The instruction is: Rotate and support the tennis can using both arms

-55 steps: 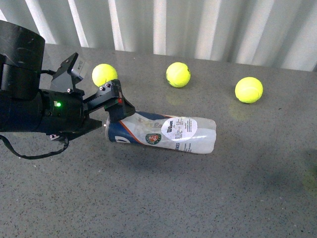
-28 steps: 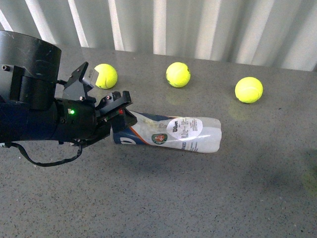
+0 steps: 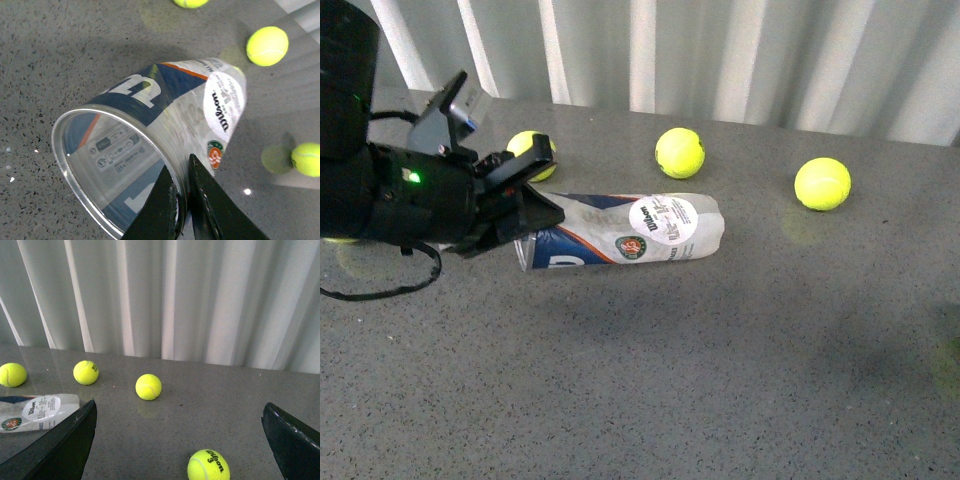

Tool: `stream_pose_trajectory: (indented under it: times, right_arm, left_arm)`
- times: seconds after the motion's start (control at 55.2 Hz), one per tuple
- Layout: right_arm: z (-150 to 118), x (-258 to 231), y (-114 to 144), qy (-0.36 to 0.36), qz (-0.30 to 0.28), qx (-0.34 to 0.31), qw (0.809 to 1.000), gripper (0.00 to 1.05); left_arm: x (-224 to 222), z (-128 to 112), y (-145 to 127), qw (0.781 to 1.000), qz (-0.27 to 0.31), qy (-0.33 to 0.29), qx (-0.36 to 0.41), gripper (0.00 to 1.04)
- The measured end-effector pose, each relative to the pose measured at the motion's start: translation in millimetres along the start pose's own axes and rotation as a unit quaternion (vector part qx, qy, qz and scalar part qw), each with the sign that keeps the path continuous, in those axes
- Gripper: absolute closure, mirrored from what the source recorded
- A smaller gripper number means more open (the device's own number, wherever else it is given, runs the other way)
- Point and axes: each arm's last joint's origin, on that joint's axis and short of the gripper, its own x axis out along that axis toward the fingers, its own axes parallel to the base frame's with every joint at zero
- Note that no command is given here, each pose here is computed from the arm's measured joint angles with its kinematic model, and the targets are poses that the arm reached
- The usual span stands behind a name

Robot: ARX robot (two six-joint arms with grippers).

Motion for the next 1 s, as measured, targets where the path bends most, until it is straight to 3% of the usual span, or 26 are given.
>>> stream_pose_trajectory:
  times: [0.163, 0.29, 0.453, 0.58, 0.598, 0.616, 0.724, 0.797, 0.924, 0.996]
  right_arm:
    - [0.0, 0.0, 0.0, 0.0, 0.0, 0.0, 1.0, 0.07]
    - [0.0, 0.0, 0.0, 0.0, 0.0, 0.0, 1.0, 0.07]
    - [0.0, 0.0, 0.0, 0.0, 0.0, 0.0, 1.0, 0.07]
    - [0.0, 0.0, 0.0, 0.0, 0.0, 0.0, 1.0, 0.07]
    - [0.0, 0.0, 0.0, 0.0, 0.0, 0.0, 1.0, 0.07]
    - [0.0, 0.0, 0.0, 0.0, 0.0, 0.0, 1.0, 0.07]
    - [0.0, 0.0, 0.0, 0.0, 0.0, 0.0, 1.0, 0.07]
    - [0.0, 0.0, 0.0, 0.0, 0.0, 0.0, 1.0, 0.07]
    - [0.0, 0.0, 0.0, 0.0, 0.0, 0.0, 1.0, 0.07]
    - [0.0, 0.0, 0.0, 0.0, 0.0, 0.0, 1.0, 0.07]
  left_arm:
    - [-37.0, 29.5, -27.9, 0.997, -0.033, -0.001, 0.073, 1.01]
    - [-77.5, 66.5, -70.9, 0.98, -0.071, -0.01, 0.188, 1.01]
    - [-126.8, 100.1, -129.4, 0.915, -0.054, -0.002, 0.399, 1.01]
    - [-141.1, 102.5, -149.8, 0.814, -0.016, 0.075, 0.575, 1.01]
    - [-141.4, 101.3, -151.2, 0.788, -0.016, 0.095, 0.608, 1.01]
    - [-141.3, 100.7, -151.9, 0.783, -0.015, 0.104, 0.613, 1.01]
    - [-137.9, 97.5, -156.6, 0.669, -0.02, 0.19, 0.719, 1.01]
    - [-132.0, 100.0, -160.3, 0.614, -0.019, 0.216, 0.759, 1.01]
    - [-111.5, 106.9, -171.9, 0.54, -0.021, 0.233, 0.808, 1.01]
    - [-95.7, 99.9, -180.5, 0.521, -0.047, 0.245, 0.816, 1.01]
